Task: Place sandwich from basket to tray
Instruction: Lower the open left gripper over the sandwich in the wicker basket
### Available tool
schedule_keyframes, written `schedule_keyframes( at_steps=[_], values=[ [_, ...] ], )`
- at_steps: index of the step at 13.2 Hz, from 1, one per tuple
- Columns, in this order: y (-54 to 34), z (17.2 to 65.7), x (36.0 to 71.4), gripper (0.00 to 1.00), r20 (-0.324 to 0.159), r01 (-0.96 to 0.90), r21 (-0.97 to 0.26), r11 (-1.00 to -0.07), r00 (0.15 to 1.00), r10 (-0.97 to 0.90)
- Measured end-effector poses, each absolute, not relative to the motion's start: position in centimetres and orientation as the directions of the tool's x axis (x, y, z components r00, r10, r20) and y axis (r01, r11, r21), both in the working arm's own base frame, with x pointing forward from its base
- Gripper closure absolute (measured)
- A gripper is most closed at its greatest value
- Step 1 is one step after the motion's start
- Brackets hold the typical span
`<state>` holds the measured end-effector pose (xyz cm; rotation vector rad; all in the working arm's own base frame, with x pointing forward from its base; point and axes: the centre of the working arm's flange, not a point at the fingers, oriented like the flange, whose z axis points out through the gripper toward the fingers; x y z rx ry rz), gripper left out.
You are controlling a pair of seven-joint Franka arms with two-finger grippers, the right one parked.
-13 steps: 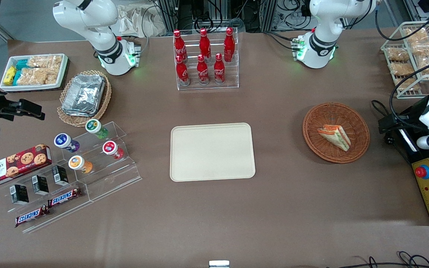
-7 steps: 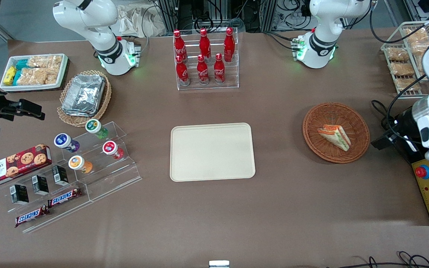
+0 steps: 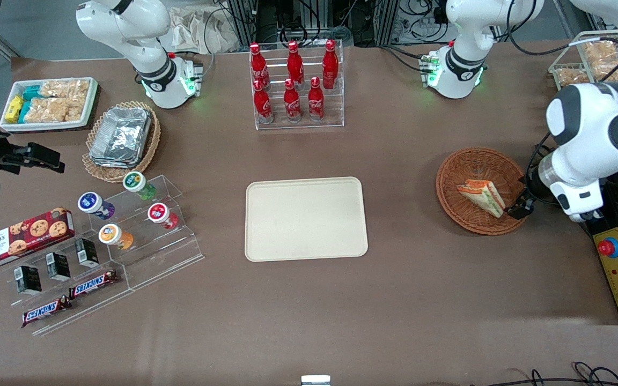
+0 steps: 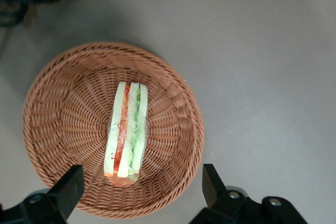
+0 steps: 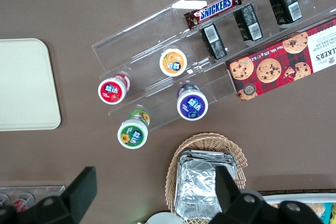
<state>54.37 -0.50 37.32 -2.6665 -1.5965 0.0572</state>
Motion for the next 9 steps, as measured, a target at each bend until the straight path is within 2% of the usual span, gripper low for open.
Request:
schedule_keyframes(
  at_steps=[3, 9],
  values=[
    [-0.8, 35.6, 53.5, 0.0, -0.018, 0.903, -0.06, -0.425, 0.425, 0.905],
    [-2.0, 32.4, 52.4, 0.0, -0.027, 0.895, -0.077, -0.439, 0.438, 0.898]
  ],
)
